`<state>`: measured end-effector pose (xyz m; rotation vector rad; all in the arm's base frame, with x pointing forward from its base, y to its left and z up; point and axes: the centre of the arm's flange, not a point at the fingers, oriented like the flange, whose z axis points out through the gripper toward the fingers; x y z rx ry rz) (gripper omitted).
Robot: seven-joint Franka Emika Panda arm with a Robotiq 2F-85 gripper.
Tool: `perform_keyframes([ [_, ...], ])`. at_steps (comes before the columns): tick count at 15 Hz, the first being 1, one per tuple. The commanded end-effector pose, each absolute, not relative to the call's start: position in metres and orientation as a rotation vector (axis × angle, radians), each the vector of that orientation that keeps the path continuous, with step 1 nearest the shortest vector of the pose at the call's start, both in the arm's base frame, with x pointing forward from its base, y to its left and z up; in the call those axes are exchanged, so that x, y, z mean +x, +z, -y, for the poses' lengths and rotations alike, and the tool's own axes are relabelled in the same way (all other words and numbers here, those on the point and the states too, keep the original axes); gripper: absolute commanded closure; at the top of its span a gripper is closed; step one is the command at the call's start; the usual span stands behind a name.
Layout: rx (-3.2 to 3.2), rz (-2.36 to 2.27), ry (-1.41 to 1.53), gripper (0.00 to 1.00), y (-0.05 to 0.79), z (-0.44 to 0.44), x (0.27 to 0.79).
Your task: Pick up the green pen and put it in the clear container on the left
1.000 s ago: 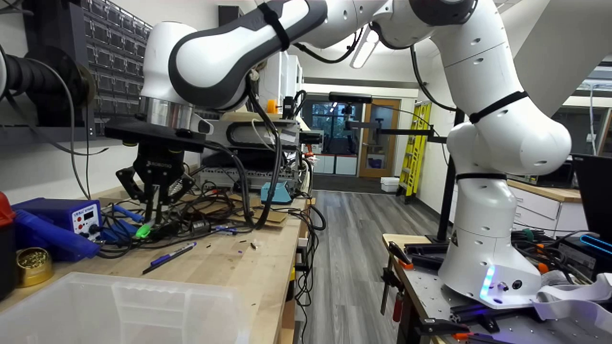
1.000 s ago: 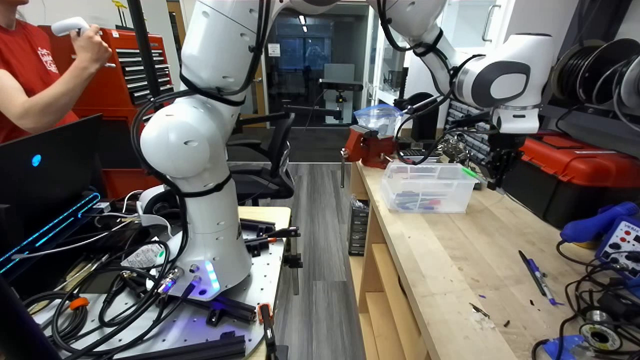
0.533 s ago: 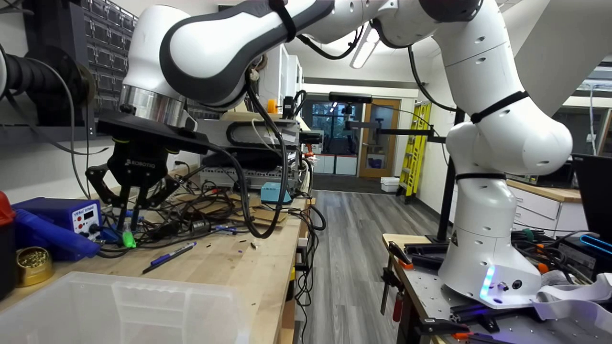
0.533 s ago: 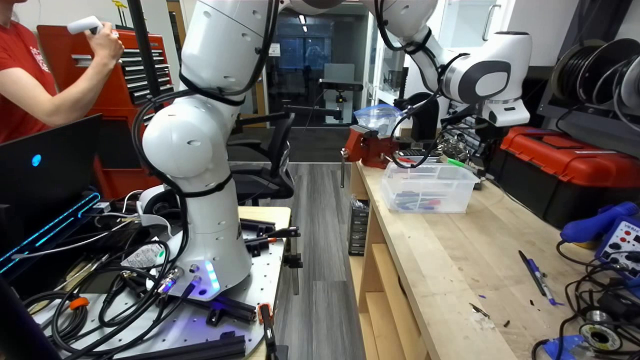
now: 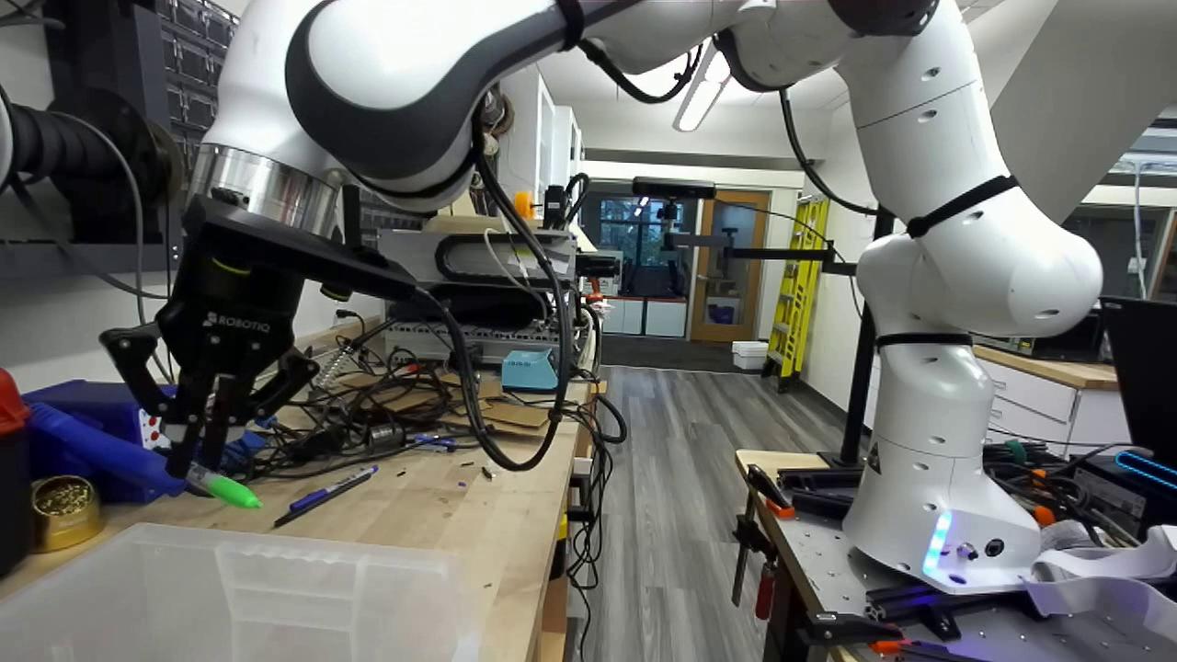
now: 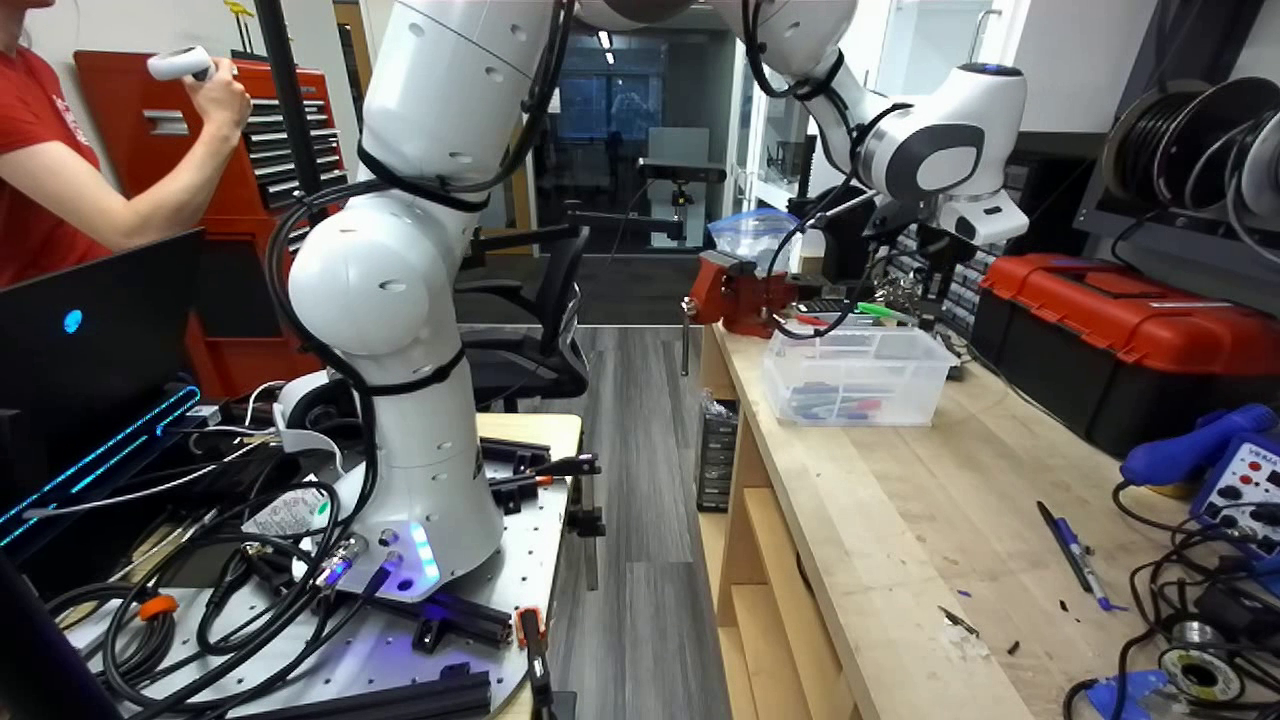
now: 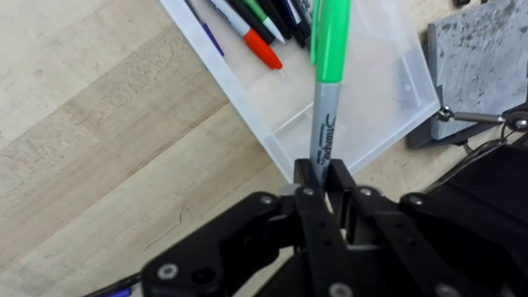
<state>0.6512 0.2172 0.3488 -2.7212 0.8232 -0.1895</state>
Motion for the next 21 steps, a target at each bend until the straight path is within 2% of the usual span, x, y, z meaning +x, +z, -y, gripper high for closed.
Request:
perform_keyframes([
  [1,-2.732,-0.665,-0.166,0.97,0.351,-0.225,0.628],
  [8,-2.769,-0.439,-0.119,0.97,0.331,-0.246,0.607],
  [9,-2.778,-0.416,-0.114,0.89,0.329,-0.247,0.605],
  [10,-2.782,-0.397,-0.109,0.63,0.327,-0.247,0.603],
  [11,-2.784,-0.389,-0.110,0.62,0.325,-0.247,0.603],
  [19,-2.759,-0.399,-0.138,0.11,0.354,-0.231,0.605],
  [21,-2.773,-0.432,-0.159,0.01,0.362,-0.224,0.609],
])
